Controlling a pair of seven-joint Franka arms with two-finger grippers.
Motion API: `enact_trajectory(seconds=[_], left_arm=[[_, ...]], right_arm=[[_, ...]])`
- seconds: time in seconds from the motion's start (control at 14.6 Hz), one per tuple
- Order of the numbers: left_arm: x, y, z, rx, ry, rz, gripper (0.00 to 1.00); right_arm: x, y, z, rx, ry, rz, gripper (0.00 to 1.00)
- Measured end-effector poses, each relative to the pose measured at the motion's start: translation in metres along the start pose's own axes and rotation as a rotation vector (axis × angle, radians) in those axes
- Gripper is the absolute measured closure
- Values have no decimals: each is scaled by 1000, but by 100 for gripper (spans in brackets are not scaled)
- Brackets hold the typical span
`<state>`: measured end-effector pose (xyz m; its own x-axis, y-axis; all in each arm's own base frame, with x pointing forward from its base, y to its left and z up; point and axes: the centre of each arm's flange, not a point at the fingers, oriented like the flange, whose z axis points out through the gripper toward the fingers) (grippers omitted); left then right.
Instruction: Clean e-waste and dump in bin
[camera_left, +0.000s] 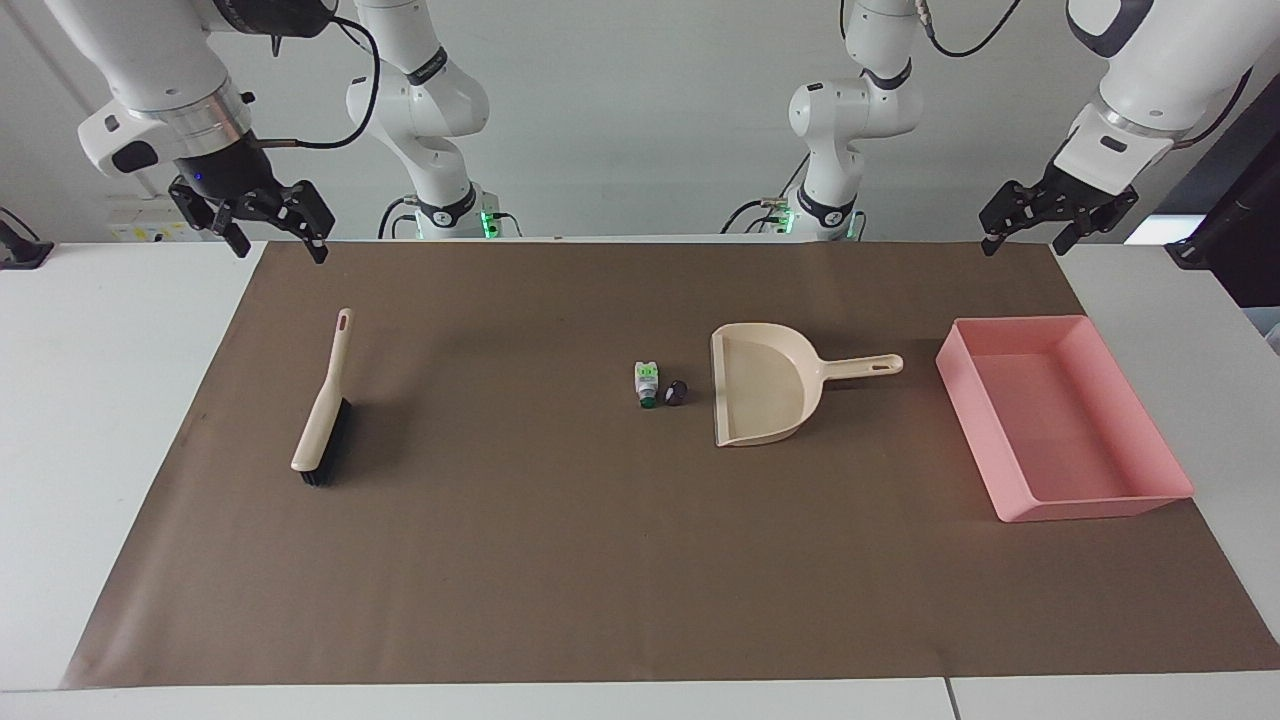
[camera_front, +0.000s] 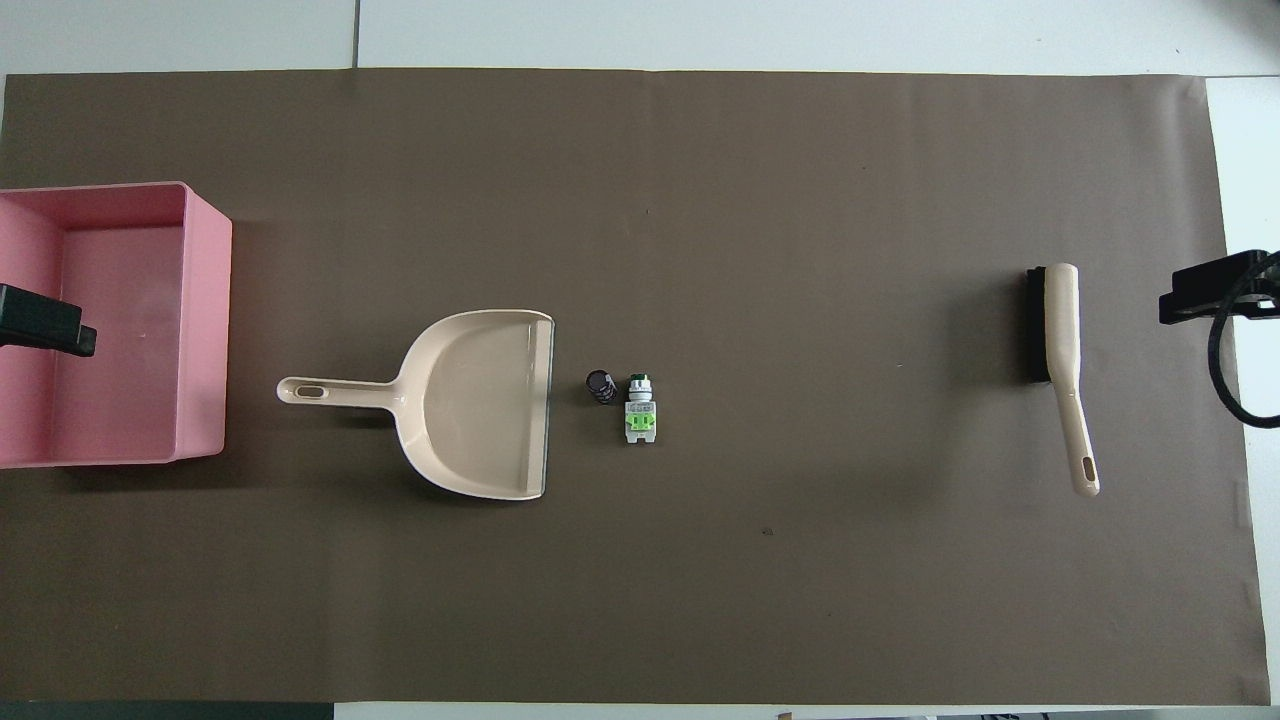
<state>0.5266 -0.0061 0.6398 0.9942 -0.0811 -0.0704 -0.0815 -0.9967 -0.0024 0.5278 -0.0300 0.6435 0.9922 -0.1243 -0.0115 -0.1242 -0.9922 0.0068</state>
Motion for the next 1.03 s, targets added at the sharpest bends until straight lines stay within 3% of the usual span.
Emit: enact_trajectory(seconds=[0.68,1.03], left_arm=[[2,4,-1,2,13,20,2],[4,12,-1,7,27,320,2]], right_arm=[[0,1,1,0,-3,2,1],[0,1,2,0,-5,3,1]])
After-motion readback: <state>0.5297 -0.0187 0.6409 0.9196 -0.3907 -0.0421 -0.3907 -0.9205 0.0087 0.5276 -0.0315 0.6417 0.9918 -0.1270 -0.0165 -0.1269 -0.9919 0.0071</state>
